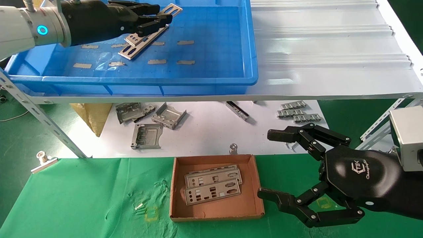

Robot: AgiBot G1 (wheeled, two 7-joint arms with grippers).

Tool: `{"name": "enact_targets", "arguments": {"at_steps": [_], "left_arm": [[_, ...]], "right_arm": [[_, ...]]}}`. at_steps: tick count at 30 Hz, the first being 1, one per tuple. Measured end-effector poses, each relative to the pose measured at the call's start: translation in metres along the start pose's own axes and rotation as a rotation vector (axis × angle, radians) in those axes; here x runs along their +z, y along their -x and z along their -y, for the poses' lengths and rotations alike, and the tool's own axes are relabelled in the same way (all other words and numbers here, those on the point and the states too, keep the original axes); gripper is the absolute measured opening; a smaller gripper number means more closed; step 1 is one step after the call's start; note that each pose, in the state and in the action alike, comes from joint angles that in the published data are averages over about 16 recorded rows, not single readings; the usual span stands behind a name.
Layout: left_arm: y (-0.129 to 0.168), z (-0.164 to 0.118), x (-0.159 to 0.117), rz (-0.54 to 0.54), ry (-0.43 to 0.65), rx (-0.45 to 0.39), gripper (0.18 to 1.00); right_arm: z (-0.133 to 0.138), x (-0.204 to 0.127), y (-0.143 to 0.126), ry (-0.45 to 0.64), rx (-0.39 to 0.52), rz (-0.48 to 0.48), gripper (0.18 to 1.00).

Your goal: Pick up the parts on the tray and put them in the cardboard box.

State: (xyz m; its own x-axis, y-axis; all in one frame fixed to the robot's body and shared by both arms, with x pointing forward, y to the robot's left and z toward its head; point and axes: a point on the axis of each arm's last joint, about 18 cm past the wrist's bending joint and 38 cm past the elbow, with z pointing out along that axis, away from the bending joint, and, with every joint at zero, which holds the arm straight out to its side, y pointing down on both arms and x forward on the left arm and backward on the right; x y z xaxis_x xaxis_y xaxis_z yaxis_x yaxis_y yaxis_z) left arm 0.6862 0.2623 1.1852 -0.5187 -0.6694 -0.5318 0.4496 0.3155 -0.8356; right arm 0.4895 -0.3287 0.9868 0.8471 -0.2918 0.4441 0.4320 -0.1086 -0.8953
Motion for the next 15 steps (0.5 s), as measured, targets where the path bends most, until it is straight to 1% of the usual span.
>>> {"name": "enact_targets", "arguments": {"at_steps": [8, 12, 15], "left_arm": [[-0.047, 0.012, -0.019, -0.283, -0.089, 0.069, 0.438], [-0.071, 0.007, -0.027, -0.410, -0.116, 0.115, 0.438], [-0.090, -0.003, -0.031, -0.493, -0.121, 0.151, 0.438]], "right_arm": [[0.000, 0.000, 0.000, 0.000, 0.000, 0.000, 1.000], [0.000, 0.000, 0.000, 0.000, 0.000, 0.000, 1.000], [0.000, 0.000, 0.000, 0.000, 0.000, 0.000, 1.000]]}}
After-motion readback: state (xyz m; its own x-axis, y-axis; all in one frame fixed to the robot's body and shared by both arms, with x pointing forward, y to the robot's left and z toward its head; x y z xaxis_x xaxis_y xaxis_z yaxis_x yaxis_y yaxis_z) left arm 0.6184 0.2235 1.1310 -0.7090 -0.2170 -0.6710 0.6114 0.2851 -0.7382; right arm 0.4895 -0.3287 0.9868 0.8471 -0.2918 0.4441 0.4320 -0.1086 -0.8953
